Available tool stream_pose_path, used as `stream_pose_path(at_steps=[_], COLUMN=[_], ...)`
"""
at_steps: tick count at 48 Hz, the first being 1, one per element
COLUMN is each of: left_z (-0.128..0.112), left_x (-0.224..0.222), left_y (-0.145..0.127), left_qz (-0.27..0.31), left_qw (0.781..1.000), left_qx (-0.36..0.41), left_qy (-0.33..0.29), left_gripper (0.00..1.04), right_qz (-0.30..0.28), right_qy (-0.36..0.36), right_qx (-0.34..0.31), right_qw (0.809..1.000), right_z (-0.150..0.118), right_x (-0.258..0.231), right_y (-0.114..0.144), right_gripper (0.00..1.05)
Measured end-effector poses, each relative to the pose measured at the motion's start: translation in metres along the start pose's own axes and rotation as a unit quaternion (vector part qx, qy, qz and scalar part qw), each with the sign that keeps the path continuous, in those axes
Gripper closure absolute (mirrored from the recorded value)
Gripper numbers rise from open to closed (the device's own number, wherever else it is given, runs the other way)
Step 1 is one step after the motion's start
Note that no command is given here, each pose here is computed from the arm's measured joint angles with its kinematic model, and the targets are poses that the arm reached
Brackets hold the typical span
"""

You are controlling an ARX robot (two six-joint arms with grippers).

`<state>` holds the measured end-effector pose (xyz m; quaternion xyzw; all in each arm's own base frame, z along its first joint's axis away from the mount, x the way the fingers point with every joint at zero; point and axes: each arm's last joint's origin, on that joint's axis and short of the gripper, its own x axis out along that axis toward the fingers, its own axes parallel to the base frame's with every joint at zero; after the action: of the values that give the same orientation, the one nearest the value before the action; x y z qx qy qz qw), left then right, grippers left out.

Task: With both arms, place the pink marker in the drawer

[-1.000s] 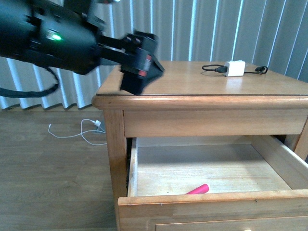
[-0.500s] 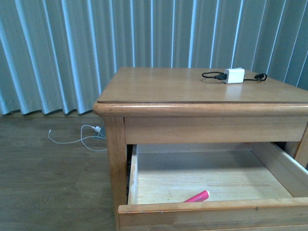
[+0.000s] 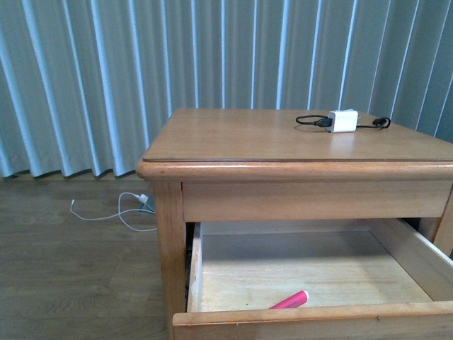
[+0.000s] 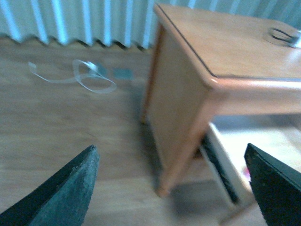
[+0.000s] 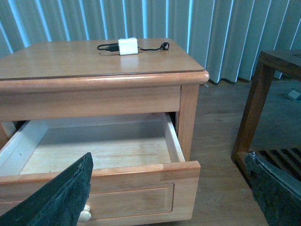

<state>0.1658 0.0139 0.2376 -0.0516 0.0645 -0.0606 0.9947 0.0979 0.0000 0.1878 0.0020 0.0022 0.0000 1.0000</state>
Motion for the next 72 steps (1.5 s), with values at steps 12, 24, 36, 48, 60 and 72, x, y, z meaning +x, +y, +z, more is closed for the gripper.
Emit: stream_pose_path(at_steps=[12,24,36,48,60,72], left_z=[-0.036,-0.051,-0.062,-0.069,-0.071,-0.074], left_x=[-0.015,-0.025,-0.033,-0.038,-0.043,-0.051], left_y=[-0.013,-0.012,-0.012,-0.012,-0.013,-0.013], left_qz=[0.058,0.061,0.061,0.061,0.060,0.061], left_qw=[0.995,0.995,0.995,0.995,0.994,0.995], left_qx=[0.046,0.048,0.049,0.049,0.050,0.050], left_qy=[-0.061,-0.065,-0.064,-0.064,-0.078,-0.069], left_gripper=[0.69,1.01,1.01,1.01,1.01,1.01], right_qz=[0.000,0.000,0.000,0.000,0.000,0.000], right_qy=[0.000,0.000,0.000,0.000,0.000,0.000], right_qx=[0.000,0.000,0.000,0.000,0.000,0.000], right_qw=[1.000,1.000,1.000,1.000,1.000,1.000], right_z=[0.000,0.000,0.000,0.000,0.000,0.000], right_x=[0.000,0.000,0.000,0.000,0.000,0.000], right_y=[0.000,0.000,0.000,0.000,0.000,0.000], right_gripper=[0.09,0.09,0.09,0.09,0.09,0.09])
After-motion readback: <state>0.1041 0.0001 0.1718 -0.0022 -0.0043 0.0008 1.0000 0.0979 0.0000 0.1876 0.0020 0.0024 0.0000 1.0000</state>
